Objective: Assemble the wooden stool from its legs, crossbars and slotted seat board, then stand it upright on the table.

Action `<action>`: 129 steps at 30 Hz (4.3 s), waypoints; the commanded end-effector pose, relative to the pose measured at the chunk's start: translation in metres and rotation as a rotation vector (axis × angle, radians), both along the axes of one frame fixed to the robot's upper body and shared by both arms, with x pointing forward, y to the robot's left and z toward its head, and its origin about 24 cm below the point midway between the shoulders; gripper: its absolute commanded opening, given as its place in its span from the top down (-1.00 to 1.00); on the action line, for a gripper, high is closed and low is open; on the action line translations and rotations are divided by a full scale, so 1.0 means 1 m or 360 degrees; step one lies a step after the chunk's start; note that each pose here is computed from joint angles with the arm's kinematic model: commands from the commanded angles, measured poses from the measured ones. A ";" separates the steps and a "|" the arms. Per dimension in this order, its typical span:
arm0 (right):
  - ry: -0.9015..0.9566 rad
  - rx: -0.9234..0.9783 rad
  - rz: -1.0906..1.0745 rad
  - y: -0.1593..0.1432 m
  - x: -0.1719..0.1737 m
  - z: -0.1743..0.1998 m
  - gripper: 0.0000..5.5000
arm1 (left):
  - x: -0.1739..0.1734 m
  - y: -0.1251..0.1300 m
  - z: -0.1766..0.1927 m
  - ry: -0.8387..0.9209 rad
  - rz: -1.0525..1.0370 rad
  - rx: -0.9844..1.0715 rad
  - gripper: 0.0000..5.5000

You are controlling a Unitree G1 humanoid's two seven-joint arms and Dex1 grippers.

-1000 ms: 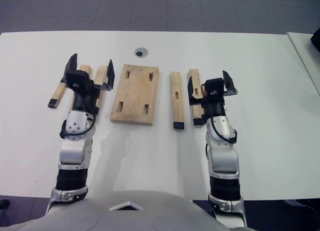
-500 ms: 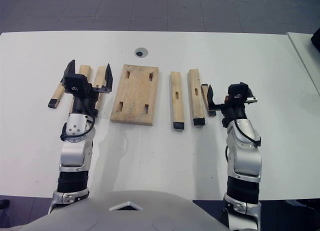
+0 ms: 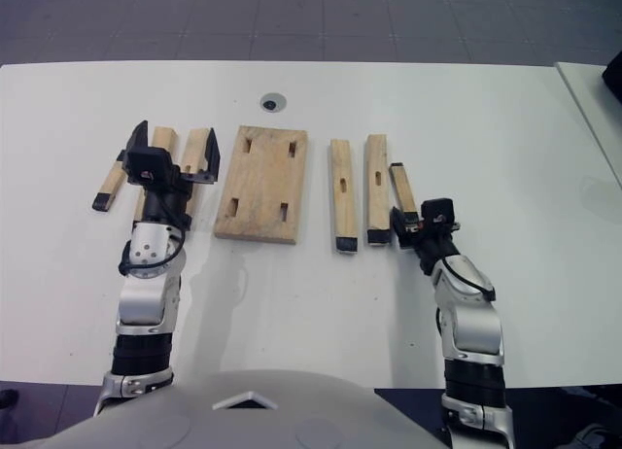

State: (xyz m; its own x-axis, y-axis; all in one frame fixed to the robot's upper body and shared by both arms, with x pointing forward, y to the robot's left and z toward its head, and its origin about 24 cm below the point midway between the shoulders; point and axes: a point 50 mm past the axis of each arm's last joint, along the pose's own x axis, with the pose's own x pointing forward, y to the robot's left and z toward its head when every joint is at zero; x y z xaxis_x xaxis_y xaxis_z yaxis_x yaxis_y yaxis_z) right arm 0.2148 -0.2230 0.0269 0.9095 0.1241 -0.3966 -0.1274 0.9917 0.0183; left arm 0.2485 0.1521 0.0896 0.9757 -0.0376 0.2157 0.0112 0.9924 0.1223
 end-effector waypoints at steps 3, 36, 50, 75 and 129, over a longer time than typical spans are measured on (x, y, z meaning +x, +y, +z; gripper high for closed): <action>0.0300 0.0129 -0.0059 0.000 -0.020 -0.025 0.14 | -0.001 0.001 -0.006 0.0054 0.0004 -0.0038 -0.96; -0.0964 -0.0179 0.0986 0.081 0.023 0.117 0.52 | 0.009 -0.050 0.069 0.0747 -0.1453 -0.1921 -0.96; -0.0981 -0.0213 0.1249 0.105 0.008 0.112 0.52 | 0.007 -0.058 0.074 0.0727 -0.1496 -0.1876 -0.89; -0.0860 -0.0105 0.1258 0.103 0.004 0.105 0.52 | 0.008 -0.042 0.051 0.0571 -0.1378 -0.1674 0.53; -0.0567 -0.0007 0.0264 0.040 0.020 0.084 -0.96 | 0.024 0.113 -0.010 0.0297 0.0054 -0.0471 0.85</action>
